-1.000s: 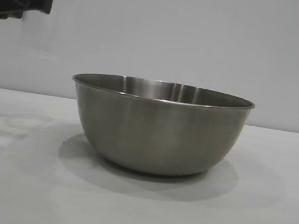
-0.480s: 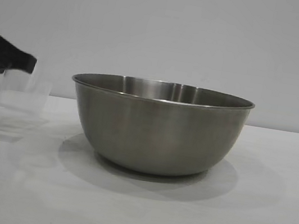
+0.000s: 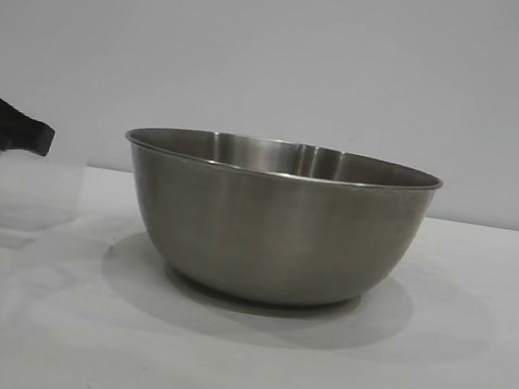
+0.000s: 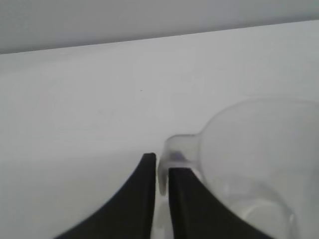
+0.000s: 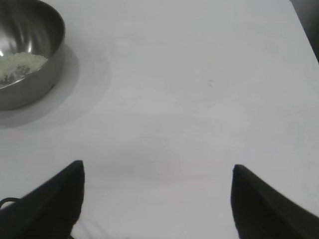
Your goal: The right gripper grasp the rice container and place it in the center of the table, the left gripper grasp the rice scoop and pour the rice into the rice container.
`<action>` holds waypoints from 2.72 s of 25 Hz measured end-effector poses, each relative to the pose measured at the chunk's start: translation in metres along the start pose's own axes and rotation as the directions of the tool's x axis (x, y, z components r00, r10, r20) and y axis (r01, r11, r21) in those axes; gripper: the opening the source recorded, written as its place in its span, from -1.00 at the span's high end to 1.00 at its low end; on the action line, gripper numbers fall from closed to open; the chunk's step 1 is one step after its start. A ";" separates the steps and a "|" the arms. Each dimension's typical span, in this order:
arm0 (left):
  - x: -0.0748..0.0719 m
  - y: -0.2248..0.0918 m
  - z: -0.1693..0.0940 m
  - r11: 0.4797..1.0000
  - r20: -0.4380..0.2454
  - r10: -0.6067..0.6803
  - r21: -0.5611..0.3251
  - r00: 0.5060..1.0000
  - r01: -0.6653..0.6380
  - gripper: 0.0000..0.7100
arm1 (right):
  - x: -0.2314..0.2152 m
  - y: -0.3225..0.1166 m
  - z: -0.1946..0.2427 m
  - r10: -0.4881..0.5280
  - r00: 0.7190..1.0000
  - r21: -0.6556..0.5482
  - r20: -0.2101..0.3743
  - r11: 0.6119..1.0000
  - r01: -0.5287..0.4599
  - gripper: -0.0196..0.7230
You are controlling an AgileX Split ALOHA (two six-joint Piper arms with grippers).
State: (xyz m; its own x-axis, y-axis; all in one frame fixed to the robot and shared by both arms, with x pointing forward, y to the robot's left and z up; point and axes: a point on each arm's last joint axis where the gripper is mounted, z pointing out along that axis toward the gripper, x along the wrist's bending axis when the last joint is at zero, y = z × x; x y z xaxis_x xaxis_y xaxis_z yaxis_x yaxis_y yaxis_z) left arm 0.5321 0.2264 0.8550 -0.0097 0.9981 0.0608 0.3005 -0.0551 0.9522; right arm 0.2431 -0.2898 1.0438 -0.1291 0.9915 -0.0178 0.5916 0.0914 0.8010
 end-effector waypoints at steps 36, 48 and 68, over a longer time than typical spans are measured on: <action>0.010 0.087 -0.112 0.993 0.287 0.001 0.113 0.958 -0.035 0.08 | 0.000 0.000 0.000 0.000 1.000 0.000 0.000 1.000 0.000 -0.55; 0.013 0.143 -0.159 0.909 0.400 0.035 0.367 0.916 -0.195 -0.09 | 0.000 0.000 0.000 0.000 1.000 0.000 0.000 1.000 0.000 -0.55; 0.069 0.150 -0.312 0.835 0.454 0.066 0.462 0.889 -0.298 -0.09 | 0.000 0.000 0.000 0.000 1.000 0.000 0.000 1.000 0.000 -0.55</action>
State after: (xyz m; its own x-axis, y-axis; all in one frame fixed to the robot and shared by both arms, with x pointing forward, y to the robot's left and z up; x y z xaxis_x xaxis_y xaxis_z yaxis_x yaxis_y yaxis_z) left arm 0.2790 0.2787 1.0956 0.4441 0.8958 -0.0193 0.6944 -0.3305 0.6392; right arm 0.2431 -0.2898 1.0438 -0.1291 0.9915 -0.0178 0.5916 0.0914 0.8010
